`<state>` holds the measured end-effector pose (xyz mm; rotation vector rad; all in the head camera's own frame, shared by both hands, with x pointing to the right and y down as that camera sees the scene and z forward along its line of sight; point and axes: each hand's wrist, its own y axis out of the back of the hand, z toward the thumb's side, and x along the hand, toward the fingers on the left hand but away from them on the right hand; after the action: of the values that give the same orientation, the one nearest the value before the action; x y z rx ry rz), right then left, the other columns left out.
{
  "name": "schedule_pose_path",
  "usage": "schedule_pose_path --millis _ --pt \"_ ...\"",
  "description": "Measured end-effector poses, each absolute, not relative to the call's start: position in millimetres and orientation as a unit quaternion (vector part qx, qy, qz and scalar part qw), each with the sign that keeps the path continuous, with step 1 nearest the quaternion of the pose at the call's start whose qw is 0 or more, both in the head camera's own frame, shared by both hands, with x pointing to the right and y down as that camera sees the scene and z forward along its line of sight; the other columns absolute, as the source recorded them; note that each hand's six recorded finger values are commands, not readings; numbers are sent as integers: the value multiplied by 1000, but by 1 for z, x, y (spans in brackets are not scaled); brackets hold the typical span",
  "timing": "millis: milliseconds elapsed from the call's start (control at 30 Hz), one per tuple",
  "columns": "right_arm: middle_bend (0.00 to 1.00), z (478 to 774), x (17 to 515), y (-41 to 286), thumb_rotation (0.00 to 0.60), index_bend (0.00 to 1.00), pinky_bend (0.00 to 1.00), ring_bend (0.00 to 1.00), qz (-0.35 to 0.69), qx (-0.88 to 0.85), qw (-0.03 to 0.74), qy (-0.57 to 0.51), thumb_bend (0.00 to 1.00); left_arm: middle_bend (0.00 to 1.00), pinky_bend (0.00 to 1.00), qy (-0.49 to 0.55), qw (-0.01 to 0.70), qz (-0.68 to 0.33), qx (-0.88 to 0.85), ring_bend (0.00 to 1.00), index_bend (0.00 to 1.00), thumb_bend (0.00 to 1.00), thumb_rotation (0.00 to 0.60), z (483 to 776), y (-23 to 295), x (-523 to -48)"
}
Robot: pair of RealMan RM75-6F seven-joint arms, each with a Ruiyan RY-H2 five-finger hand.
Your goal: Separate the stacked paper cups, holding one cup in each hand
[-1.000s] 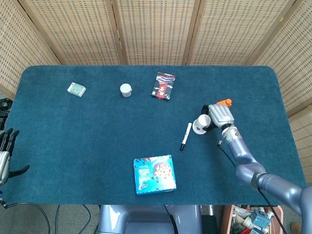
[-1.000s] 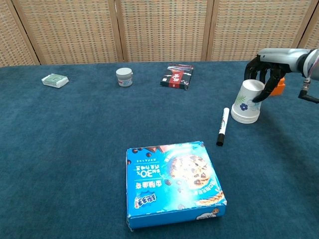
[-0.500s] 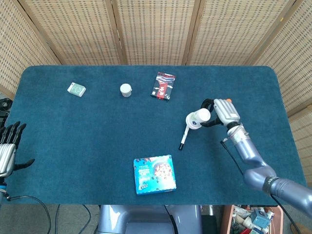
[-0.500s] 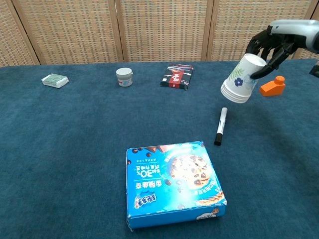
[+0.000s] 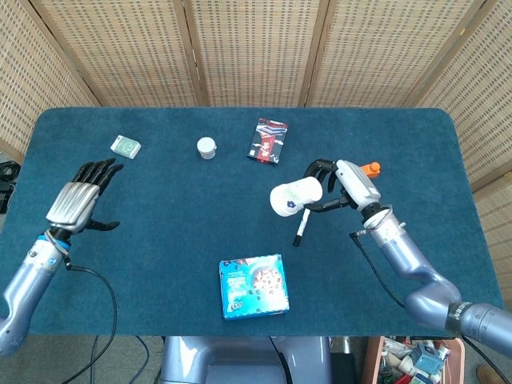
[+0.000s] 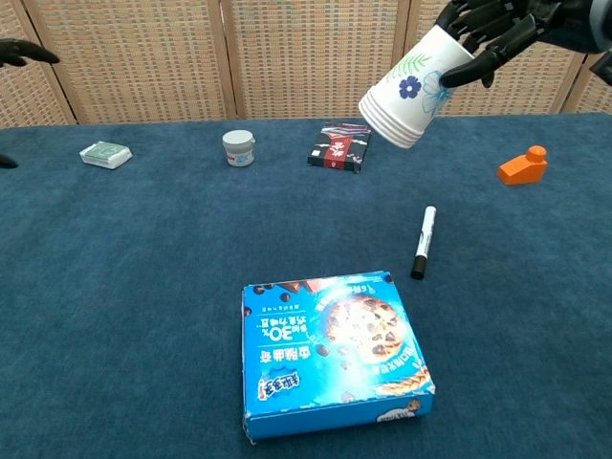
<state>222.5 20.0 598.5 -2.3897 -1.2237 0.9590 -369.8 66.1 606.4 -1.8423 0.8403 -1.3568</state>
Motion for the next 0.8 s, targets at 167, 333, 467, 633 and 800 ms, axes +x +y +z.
schedule_pose_path --millis 167,333,467,633,800 --pt "615 600 207 23 600 556 632 501 327 -837 139 -417 387 0 0 316 367 -498 -719 0 84 130 600 608 51 -335" --pt "617 605 194 25 600 556 633 501 323 -841 118 -417 387 0 0 338 415 -448 -716 0 173 134 600 612 41 -296" --pt "619 609 187 25 600 557 633 501 318 -844 91 -423 387 0 0 352 446 -414 -711 0 195 135 600 613 35 -270" --pt "619 613 180 24 600 557 632 501 310 -845 47 -433 387 0 0 362 463 -374 -717 0 237 136 600 618 35 -236" --pt "619 616 176 20 600 557 633 501 303 -843 1 -444 388 0 0 373 464 -347 -725 0 269 137 600 626 41 -211"
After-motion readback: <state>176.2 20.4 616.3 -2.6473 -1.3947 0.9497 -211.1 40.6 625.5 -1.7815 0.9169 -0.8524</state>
